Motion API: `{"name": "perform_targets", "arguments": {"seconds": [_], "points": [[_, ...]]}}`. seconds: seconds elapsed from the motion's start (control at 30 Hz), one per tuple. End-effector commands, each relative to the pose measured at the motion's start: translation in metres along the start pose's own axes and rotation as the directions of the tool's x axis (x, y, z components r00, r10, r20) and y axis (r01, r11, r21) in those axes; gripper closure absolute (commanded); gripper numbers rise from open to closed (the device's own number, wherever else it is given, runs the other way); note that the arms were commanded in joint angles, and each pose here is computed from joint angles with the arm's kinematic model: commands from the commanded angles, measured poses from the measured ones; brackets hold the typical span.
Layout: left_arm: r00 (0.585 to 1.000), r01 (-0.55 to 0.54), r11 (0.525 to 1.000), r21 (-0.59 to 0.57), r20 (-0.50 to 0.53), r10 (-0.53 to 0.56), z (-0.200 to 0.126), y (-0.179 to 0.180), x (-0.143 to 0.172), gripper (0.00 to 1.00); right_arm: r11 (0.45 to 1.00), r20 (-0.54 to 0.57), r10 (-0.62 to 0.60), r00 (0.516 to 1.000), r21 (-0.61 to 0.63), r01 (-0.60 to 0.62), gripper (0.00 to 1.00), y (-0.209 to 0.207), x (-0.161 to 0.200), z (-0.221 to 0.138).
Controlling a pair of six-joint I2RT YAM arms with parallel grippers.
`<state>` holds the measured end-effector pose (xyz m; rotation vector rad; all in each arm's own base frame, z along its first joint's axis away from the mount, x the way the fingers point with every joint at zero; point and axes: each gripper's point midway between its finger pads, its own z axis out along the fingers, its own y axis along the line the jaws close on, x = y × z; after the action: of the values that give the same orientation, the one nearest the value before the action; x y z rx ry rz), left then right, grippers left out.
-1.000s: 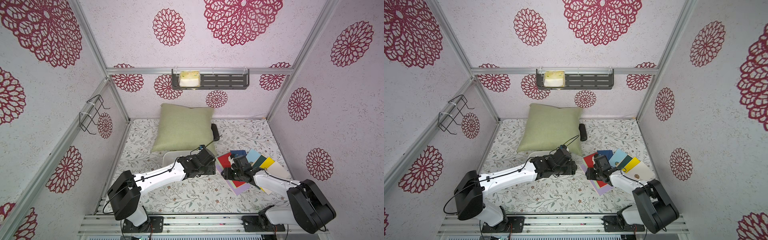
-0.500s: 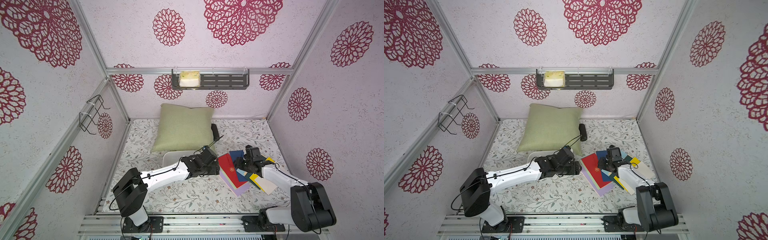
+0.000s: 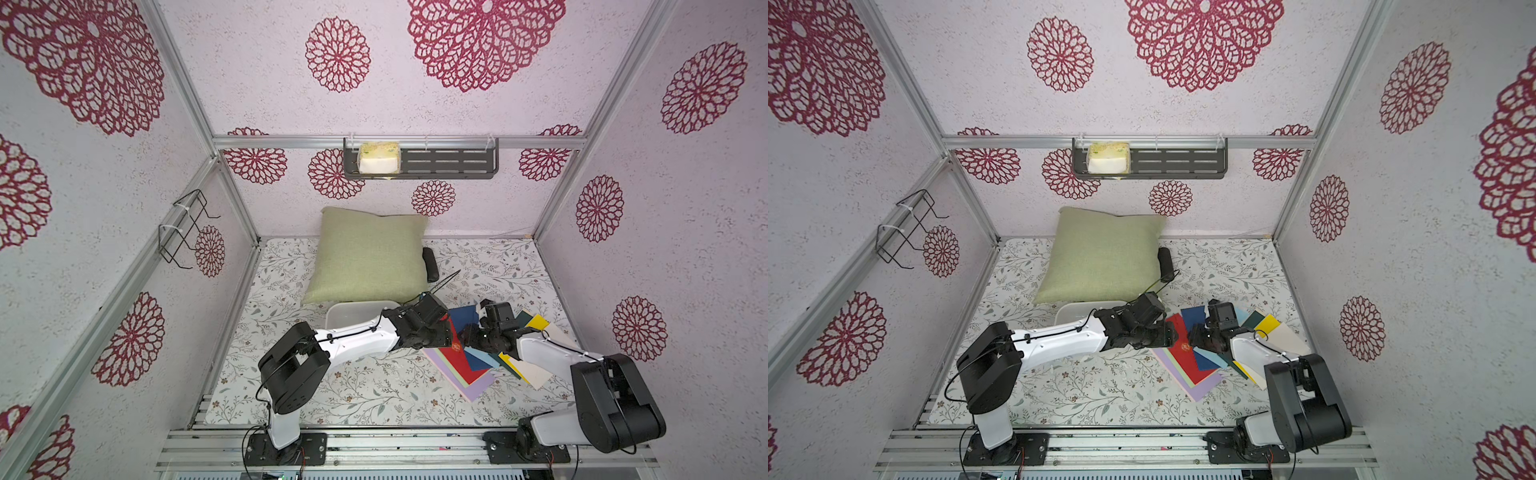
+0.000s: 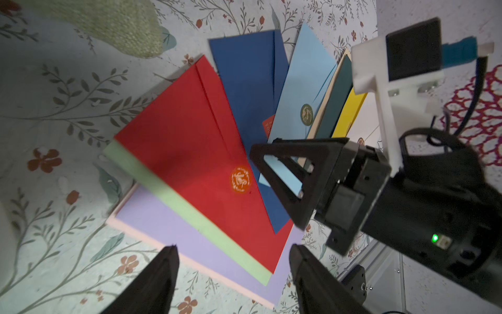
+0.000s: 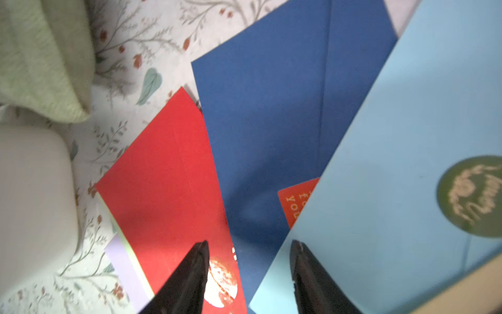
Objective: Put the sealed envelopes into the storage box
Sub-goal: Adjust the envelope at the center of the board.
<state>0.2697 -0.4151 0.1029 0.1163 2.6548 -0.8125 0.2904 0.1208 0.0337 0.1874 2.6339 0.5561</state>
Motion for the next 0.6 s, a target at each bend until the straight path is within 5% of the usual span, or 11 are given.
{"name": "perform_targets", "arguments": {"seconds": [0.0, 0.57], "points": [[1.0, 0.009, 0.998, 0.06, 0.018, -0.01, 0.003, -0.016, -0.015, 0.28, 0.996, -0.016, -0.023, 1.0, -0.081, 0.022, 0.45, 0.019, 0.001, -0.016], [0.996, 0.072, 0.997, 0.042, -0.051, -0.07, 0.029, 0.0, 0.005, 0.3, 0.974, 0.175, 0.091, 0.98, 0.187, -0.124, 0.4, -0.059, -0.038, -0.032]]}}
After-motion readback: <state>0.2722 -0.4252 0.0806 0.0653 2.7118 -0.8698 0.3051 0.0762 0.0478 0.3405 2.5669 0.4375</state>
